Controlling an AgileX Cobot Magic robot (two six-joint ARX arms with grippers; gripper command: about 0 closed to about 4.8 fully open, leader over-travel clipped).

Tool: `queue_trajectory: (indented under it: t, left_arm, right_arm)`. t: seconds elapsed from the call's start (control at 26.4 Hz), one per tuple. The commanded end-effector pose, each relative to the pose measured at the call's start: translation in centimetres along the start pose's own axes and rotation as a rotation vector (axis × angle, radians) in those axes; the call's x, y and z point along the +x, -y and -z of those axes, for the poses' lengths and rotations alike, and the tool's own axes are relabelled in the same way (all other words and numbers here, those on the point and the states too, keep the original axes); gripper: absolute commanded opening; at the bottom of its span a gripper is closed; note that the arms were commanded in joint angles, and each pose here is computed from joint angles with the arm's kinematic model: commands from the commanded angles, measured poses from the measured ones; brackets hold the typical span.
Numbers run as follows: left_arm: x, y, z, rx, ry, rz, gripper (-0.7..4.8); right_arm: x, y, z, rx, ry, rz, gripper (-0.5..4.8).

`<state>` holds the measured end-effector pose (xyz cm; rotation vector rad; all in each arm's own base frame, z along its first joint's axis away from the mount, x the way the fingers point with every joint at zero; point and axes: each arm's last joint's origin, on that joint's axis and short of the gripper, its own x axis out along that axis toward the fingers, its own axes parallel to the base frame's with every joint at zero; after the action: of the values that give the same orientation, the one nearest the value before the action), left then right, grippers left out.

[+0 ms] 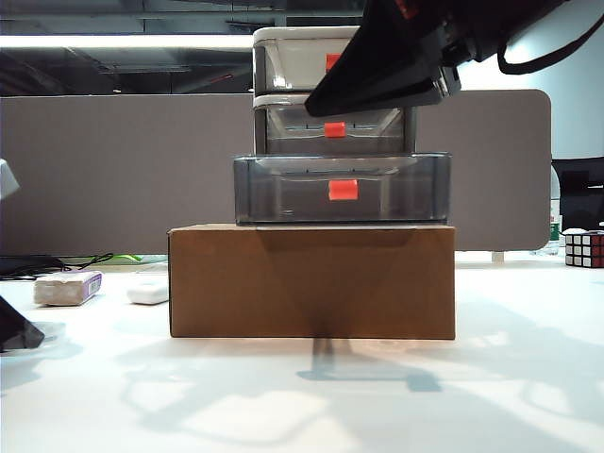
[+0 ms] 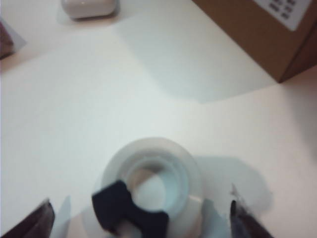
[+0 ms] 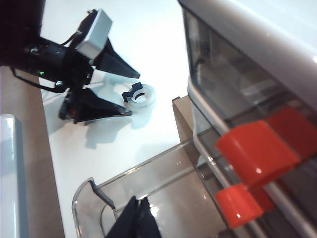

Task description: Open the third layer of the drawer on the table, pick up the transparent tape on the table and put it in, and finally close the drawer.

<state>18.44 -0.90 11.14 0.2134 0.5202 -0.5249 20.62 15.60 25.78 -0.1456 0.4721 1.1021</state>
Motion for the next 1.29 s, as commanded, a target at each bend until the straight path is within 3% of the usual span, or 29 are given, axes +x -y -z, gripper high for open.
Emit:
queue_trajectory:
  t: [0.04,0.23,0.45,0.64,0.98,1.13,1.29]
  left_arm:
    - [0.7,-0.5,-0.5,0.026,0.004,-0.005,4.79]
    - [2.0,-1.1,-0.4,0.009,-0.025,0.017,4.79]
    - [2.7,-0.7,0.7,-0.033,-0.089,0.080,4.79]
    - [2.7,-0.4,0.8,-0.036,-0.083,0.124,4.72]
    - [2.6,-0.1,1.2,-0.066,-0.113,0.178,1.58]
    - [2.6,-0.2,0.9,-0.053,-0.083,0.187,1.19]
    - [2.3,-0.2,-0.2,-0.026,0.010,0.225,1.08]
  right_arm:
    - [-0.1,-0.1,0.0,-0.006,0.005,-0.003,-0.05]
    - [0.1,-0.1,0.7,-0.007,-0.019,-0.009,-0.05]
    - [0.1,-0.1,0.8,-0.009,-0.025,-0.005,-0.05]
    - [0.1,-0.1,0.8,-0.011,-0.021,-0.005,-0.05]
    - [0.1,-0.1,0.7,-0.012,-0.018,-0.004,-0.05]
    - [0.1,-0.1,0.7,-0.012,-0.018,-0.004,-0.05]
    - [0.1,-0.1,0.7,-0.012,-0.018,-0.005,-0.05]
